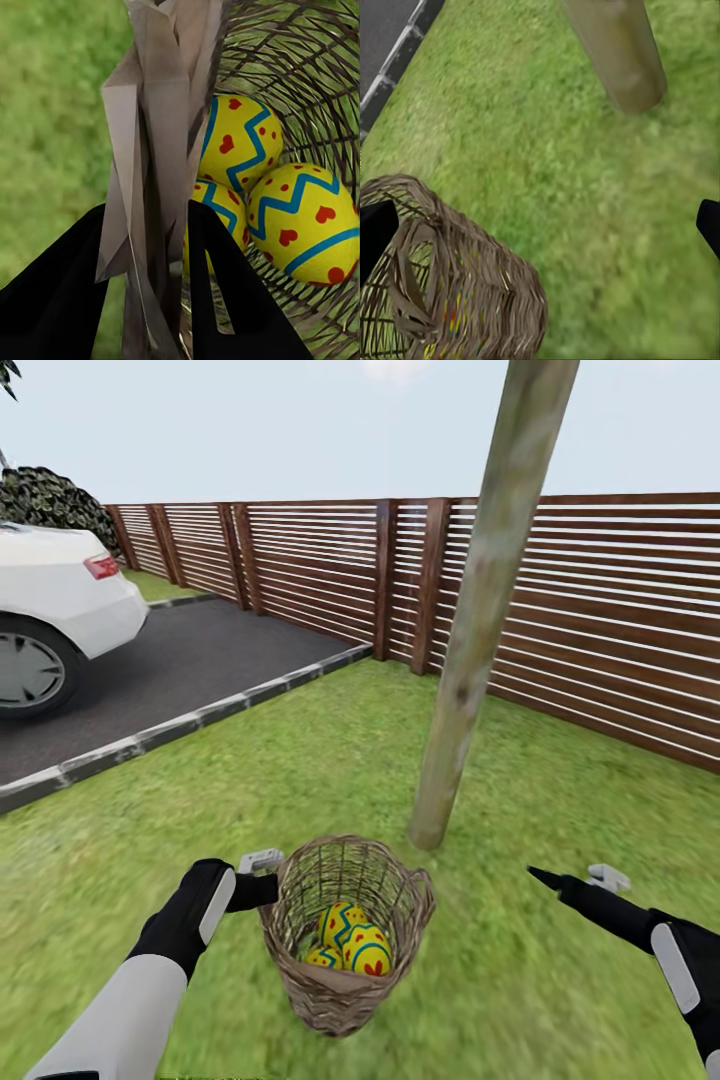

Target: Take the three Easter eggs out of the wicker basket on the lawn in the garden, then place them on the lawn next to a single tree (choose any tree) so that all three eggs are next to the same tree and none are left in the basket.

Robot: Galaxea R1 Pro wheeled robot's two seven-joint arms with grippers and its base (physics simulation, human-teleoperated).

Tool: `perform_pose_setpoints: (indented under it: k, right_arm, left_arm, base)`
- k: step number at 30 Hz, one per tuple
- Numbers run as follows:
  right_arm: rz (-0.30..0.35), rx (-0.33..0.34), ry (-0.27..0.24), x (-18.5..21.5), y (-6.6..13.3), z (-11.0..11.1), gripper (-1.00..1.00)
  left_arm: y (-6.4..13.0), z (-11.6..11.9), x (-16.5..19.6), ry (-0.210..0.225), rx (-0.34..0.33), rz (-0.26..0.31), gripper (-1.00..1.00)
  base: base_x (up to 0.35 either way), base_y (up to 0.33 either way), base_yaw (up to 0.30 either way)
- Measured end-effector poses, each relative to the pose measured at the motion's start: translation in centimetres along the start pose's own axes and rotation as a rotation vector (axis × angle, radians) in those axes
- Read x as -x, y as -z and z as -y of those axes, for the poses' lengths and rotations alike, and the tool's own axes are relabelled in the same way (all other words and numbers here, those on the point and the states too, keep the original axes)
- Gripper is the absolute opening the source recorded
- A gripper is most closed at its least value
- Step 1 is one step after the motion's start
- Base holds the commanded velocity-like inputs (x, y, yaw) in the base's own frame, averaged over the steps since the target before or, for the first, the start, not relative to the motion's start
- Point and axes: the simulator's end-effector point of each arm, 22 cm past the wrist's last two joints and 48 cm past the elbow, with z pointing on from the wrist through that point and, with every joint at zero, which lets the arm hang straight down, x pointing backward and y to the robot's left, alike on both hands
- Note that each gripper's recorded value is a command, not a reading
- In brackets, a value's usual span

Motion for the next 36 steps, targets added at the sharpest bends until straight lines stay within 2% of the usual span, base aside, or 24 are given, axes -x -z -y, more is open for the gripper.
perform_pose_setpoints:
  k: [6, 11, 16, 17, 18, 20, 21, 26, 29, 33, 36]
  right_arm:
    - [0.001, -0.035, 0.001, 0.0, 0.0, 0.8, 1.0]
    - [0.002, -0.04, 0.001, 0.0, 0.0, 0.9, 1.0]
    - [0.004, -0.03, 0.002, 0.3, 0.2, 0.8, 1.0]
    - [0.007, -0.02, 0.001, 0.4, 0.2, 0.5, 1.0]
    - [0.008, 0.021, -0.004, 0.4, 0.2, -0.4, 1.0]
    - [0.004, 0.166, -0.009, 0.2, 0.5, -3.4, 1.0]
    - [0.002, 0.203, -0.009, 0.1, 0.6, -4.2, 1.0]
    - [-0.002, 0.216, -0.011, -0.1, 0.6, -4.6, 1.0]
    - [-0.001, 0.215, -0.011, -0.1, 0.5, -4.6, 1.0]
    - [0.001, 0.214, -0.01, 0.0, 0.6, -4.6, 1.0]
    - [0.001, 0.212, -0.009, 0.0, 0.6, -4.6, 1.0]
  left_arm:
    - [0.0, 0.0, 0.0, 0.001, 0.0, 0.0, -1.0]
    - [0.0, 0.1, 0.0, 0.004, -0.003, 0.0, -1.0]
    - [0.0, 0.0, 0.0, 0.002, -0.001, -0.001, -1.0]
    - [0.0, 0.2, 0.0, 0.007, -0.006, -0.001, -1.0]
    - [0.0, 0.2, 0.0, 0.008, -0.008, -0.001, -1.0]
    - [0.0, 0.0, -0.1, 0.002, -0.001, -0.001, -1.0]
    - [0.0, 0.0, -0.1, 0.0, 0.002, -0.001, -1.0]
    - [0.1, 0.4, 0.1, 0.016, -0.016, 0.003, -1.0]
    - [0.1, -0.1, 0.1, -0.001, 0.004, 0.004, -1.0]
    - [0.2, 0.2, 0.2, 0.009, -0.009, 0.006, -1.0]
    - [0.2, 0.0, 0.2, 0.002, 0.0, 0.005, -1.0]
  base:
    - [0.078, -0.285, 0.291]
    - [0.087, -0.284, 0.28]
    - [0.156, -0.279, 0.027]
    - [0.228, -0.252, 0.0]
    - [0.235, -0.248, 0.0]
    - [0.239, -0.244, 0.0]
    - [0.241, -0.242, 0.0]
    - [0.161, -0.139, 0.166]
    - [0.006, -0.003, 0.27]
    - [0.0, 0.0, 0.271]
    - [0.055, -0.075, 0.271]
